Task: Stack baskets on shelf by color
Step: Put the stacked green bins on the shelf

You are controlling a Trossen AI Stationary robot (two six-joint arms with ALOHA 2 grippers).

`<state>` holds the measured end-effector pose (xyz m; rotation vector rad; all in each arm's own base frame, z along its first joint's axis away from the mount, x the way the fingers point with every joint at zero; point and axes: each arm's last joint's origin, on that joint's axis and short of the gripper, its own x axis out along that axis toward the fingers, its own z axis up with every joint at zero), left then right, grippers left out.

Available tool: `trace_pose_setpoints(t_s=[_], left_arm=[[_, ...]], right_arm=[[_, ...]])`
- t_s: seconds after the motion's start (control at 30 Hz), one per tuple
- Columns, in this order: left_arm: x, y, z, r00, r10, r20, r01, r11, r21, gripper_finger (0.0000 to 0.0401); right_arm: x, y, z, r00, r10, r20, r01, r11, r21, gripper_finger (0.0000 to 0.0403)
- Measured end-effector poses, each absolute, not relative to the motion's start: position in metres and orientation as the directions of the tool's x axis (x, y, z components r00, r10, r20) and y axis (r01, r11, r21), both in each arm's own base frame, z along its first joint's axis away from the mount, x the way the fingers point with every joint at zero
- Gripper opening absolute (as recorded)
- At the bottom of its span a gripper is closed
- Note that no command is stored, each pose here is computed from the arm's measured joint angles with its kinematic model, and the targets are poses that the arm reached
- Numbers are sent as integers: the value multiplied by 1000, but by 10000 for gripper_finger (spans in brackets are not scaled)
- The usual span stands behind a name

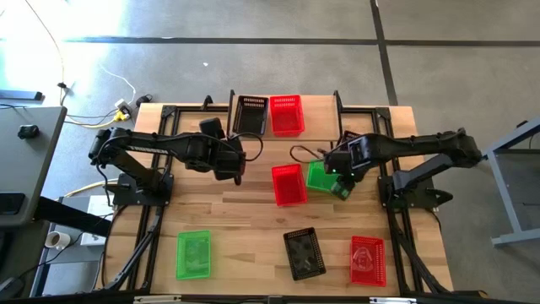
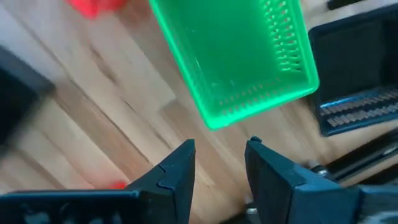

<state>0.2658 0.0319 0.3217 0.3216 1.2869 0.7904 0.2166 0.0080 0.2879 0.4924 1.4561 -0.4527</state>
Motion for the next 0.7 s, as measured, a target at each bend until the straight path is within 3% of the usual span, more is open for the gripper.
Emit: trace_pose_setpoints(t_s=[0.33, 0.7], left_arm=[[266, 32, 322, 70, 680, -729, -357, 700, 618, 195], [266, 32, 322, 70, 680, -729, -393, 691, 607, 195]], right_arm=[[208, 12, 262, 108, 50, -993, 241, 968, 75, 124], [216, 17, 224, 220, 45, -975, 190, 978, 88, 124]])
